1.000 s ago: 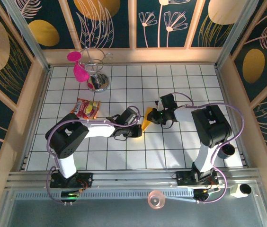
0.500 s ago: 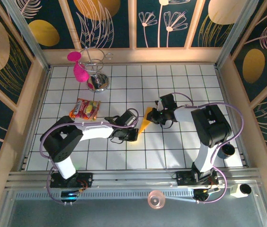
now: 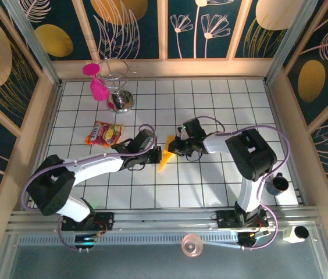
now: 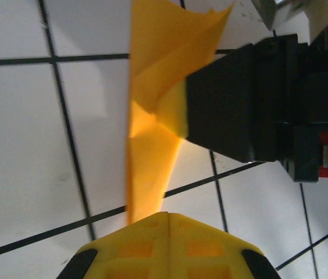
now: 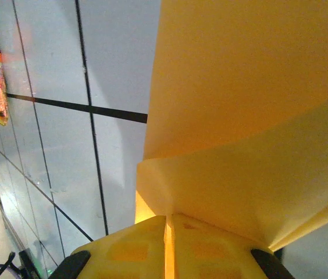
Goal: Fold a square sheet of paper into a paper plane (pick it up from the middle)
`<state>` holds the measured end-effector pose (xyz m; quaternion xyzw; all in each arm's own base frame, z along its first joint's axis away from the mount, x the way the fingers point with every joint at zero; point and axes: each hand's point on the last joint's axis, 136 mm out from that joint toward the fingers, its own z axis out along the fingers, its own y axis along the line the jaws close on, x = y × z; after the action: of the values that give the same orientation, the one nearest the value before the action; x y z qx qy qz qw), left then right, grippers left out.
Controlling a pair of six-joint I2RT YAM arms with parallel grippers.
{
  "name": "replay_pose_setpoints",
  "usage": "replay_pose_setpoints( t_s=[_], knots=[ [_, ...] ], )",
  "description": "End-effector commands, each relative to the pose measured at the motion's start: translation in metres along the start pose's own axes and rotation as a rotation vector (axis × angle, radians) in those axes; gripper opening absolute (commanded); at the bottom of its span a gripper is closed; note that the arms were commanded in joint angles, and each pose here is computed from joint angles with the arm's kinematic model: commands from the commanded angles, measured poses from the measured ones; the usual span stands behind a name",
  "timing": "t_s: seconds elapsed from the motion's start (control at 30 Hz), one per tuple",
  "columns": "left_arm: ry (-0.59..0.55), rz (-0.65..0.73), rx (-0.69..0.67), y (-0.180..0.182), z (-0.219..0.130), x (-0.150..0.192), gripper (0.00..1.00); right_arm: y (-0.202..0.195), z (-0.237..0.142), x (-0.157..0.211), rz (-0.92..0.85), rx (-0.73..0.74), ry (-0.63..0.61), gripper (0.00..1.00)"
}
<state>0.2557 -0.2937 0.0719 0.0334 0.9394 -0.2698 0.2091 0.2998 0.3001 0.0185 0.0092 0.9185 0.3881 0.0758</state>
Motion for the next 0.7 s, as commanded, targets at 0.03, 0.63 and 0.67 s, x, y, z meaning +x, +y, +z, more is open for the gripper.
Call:
replay_pose_setpoints(
  t_s=[0.03, 0.63, 0.67],
  knots=[
    [0.021, -0.088, 0.124, -0.016, 0.024, 0.006, 0.0, -0.01, 0.013, 0.014, 0.023, 0.038, 0.06, 0.12],
    [0.125, -0.081, -0.026, 0.035, 0.046, 0.035, 0.0, 0.023, 0.003, -0.008, -0.083, -0.034, 0.018, 0.11],
    [0.129, -0.079, -0.039, 0.038, 0.045, 0.037, 0.0, 0.027, 0.001, -0.012, -0.092, -0.04, 0.005, 0.11]
  ],
)
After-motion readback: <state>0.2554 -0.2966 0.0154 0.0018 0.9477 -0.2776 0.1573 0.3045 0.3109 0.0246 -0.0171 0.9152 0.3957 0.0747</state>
